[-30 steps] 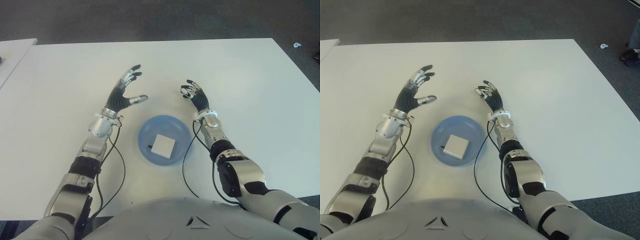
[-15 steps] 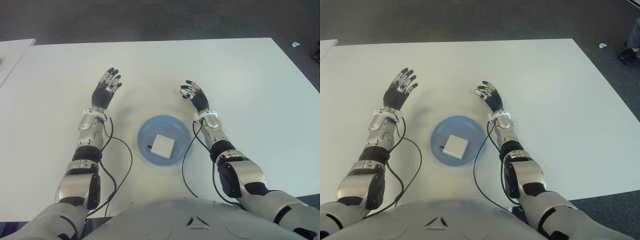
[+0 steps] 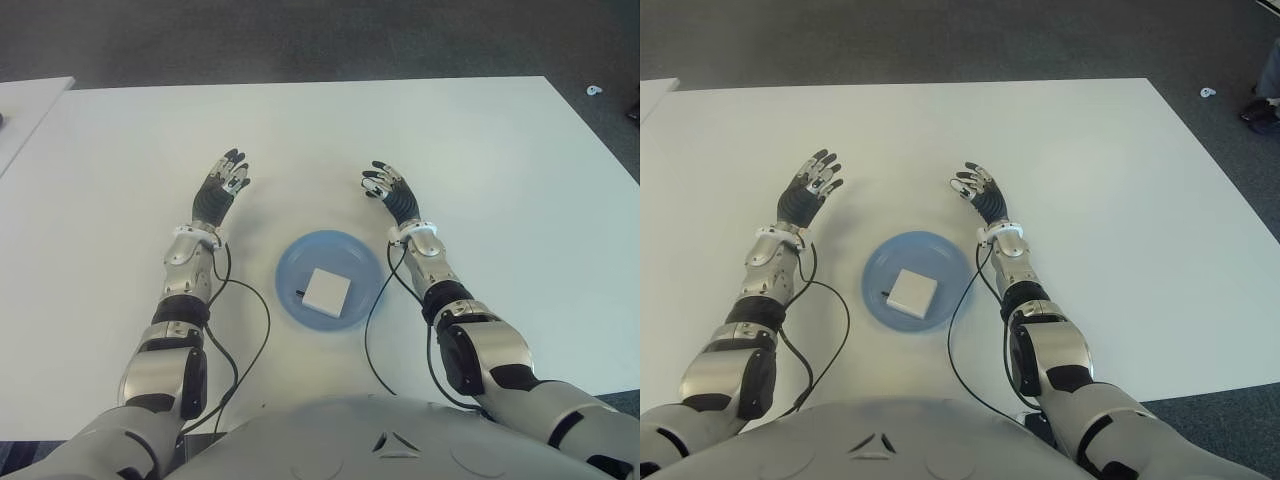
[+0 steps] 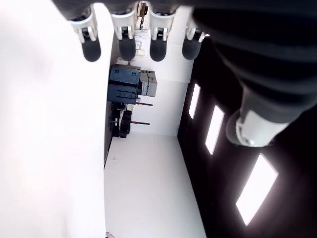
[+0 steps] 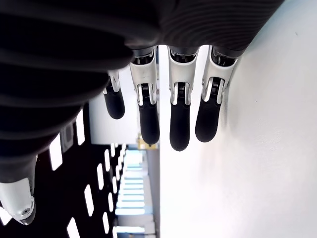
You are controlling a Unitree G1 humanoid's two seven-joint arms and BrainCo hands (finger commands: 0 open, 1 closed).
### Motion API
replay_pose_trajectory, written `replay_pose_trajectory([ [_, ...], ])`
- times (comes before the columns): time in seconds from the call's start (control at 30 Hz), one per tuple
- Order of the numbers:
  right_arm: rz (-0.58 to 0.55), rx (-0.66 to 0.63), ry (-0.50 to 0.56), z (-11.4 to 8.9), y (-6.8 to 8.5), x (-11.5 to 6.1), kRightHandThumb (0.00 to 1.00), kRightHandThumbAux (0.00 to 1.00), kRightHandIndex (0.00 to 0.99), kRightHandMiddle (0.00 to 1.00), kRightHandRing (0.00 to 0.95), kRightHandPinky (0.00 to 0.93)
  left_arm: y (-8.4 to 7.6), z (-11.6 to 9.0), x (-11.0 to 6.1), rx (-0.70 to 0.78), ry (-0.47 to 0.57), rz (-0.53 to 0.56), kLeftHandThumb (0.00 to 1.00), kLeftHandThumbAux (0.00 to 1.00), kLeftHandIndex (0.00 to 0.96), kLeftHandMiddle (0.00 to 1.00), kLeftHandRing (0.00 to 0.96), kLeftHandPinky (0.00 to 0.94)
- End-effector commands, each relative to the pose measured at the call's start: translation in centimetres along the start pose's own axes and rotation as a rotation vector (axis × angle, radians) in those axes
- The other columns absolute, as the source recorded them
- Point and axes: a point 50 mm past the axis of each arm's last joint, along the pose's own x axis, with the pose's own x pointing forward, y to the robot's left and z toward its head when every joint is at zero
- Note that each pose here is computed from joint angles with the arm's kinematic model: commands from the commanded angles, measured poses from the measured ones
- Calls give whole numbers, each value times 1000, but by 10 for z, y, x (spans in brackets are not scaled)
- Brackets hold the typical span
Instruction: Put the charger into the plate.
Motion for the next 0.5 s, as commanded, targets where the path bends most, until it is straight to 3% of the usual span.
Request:
replay_pose_trajectory([
  [0.03,-17,33,189,-42,-2,-22,35,562,153,268,285,304,2,-14,-9,33,67,57,33,544,0,0,0,0],
  [0.5,-67,55,170,-42,-10,-25,27,564,138,223,240,256,3,-29,-16,95,199,16,61,564,0,0,0,0],
])
